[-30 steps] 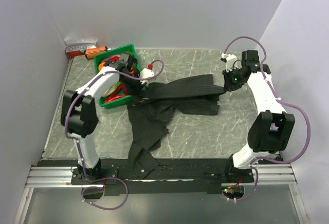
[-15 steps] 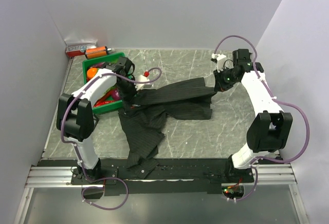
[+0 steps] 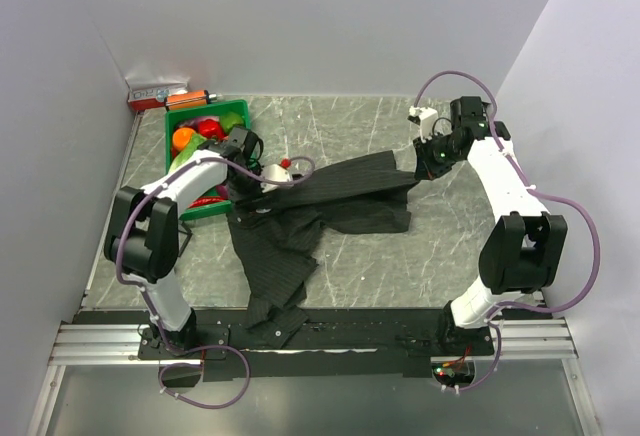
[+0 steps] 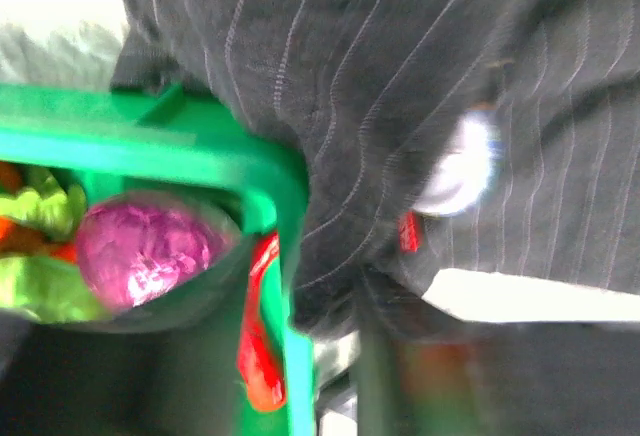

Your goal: Remove the brooch from the garment

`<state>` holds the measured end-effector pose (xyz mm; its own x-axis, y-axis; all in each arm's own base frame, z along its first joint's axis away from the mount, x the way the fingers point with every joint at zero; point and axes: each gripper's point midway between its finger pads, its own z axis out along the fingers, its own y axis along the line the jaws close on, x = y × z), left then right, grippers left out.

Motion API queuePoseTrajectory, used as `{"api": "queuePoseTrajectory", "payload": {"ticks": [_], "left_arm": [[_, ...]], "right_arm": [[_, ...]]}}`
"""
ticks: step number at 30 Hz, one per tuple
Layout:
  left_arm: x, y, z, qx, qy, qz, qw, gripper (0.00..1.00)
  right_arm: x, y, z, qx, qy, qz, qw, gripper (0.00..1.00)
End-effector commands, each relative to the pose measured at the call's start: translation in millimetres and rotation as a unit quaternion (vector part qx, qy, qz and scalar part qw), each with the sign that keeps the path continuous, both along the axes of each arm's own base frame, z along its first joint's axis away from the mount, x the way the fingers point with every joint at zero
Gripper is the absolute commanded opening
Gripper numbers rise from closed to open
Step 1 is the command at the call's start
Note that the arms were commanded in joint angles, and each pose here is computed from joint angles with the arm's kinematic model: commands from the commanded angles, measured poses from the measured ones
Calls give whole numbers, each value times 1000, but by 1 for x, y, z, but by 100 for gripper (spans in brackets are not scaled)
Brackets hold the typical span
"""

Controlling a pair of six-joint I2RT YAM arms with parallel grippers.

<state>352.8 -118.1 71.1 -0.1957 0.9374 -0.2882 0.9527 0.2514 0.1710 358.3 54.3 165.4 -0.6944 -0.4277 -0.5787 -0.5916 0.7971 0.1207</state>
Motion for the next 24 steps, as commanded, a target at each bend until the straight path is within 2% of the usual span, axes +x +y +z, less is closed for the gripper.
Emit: {"api": "queuePoseTrajectory", "payload": {"ticks": [1,2,4,5,8,12,14,17,20,24], "left_arm": [[4,24,24,49,-29,17,998,61],[4,13,30,21,-23,16,999,74],[13,-5,54,-26,-32,32,999,84],[9,-17,60,-59,-14,41,997,86],[26,-47,105,-135,-35,48,989,88],[32,-87,130,-237,-34,26,971,89],[34,-98,125,-246,-28,26,969,88],[39,-106,99,-221,-13,38,974,85],[27,-95,72,-187,15,49,981,79],[12,-77,48,-162,7,58,985,80]], "right_arm": [[0,-4,-2,-12,-7,1,1000,0],[1,-5,-3,-14,-5,1,1000,0],[5,-8,-1,-20,-11,-4,1000,0],[8,-8,2,-20,-18,-5,1000,0],[21,-16,23,-26,-66,-17,997,0],[35,-50,50,-49,-122,-80,988,0],[40,-72,54,-58,-127,-123,982,0],[41,-109,59,-55,-117,-183,975,0],[40,-127,63,-61,-113,-202,971,0],[40,-127,65,-56,-130,-195,970,0]]}}
